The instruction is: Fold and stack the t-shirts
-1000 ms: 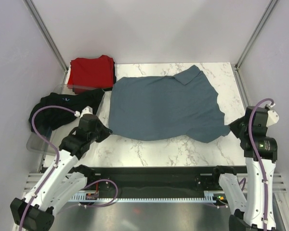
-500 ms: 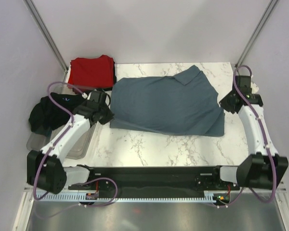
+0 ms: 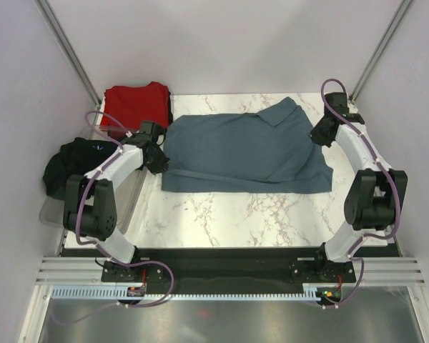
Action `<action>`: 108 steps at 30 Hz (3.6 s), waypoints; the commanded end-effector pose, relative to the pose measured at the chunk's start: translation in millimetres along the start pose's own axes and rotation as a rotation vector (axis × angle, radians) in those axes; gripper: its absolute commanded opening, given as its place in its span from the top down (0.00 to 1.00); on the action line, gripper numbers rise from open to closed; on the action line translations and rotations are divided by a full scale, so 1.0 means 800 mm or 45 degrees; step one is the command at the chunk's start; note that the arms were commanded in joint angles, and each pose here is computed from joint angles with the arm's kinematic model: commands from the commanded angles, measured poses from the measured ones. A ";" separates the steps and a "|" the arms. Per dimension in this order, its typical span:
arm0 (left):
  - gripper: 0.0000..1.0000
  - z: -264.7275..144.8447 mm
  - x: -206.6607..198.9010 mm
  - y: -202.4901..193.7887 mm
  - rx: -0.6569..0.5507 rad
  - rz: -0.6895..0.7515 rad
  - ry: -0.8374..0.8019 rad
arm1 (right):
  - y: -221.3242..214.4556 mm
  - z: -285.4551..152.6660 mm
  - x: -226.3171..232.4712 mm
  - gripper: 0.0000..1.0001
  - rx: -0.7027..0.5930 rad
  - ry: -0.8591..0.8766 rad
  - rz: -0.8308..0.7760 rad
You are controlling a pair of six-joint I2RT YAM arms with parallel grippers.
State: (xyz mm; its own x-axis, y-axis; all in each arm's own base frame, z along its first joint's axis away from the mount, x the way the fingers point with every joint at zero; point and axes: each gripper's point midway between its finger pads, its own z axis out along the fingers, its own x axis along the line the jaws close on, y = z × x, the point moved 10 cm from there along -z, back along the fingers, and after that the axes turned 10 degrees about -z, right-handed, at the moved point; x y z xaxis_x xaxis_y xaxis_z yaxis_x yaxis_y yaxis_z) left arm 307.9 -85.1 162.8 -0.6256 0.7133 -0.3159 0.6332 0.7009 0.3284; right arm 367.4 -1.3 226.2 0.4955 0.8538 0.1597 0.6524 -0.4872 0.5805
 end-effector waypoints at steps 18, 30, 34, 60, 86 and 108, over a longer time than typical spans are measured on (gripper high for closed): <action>0.98 0.026 -0.017 0.024 -0.015 0.000 -0.044 | 0.066 0.020 0.035 1.00 -0.189 0.025 0.059; 0.24 -0.011 -0.067 0.066 -0.021 -0.019 -0.247 | 0.095 0.087 0.060 0.15 -0.040 -0.019 -0.068; 0.21 -0.051 -0.056 0.058 -0.071 0.020 -0.293 | 0.072 0.040 0.004 0.09 -0.070 0.019 0.049; 0.17 0.041 0.045 -0.068 0.038 0.004 -0.062 | -0.111 0.097 -0.139 0.45 0.251 0.061 0.209; 0.98 -0.145 -0.032 0.014 -0.233 -0.034 -0.377 | 0.004 -0.088 -0.125 1.00 -0.168 0.306 0.334; 0.98 -0.070 0.079 -0.089 0.075 -0.111 -0.267 | -0.123 -0.065 -0.171 1.00 0.000 0.165 0.552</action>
State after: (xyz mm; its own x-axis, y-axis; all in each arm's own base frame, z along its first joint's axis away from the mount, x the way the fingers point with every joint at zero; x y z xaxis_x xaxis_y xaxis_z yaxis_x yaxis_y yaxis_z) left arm 170.1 -83.0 148.6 -0.6240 0.6385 -0.4505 0.6260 0.7535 0.2008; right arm 178.2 -55.2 171.6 0.7001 0.5696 0.4306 0.4325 -0.8181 0.3789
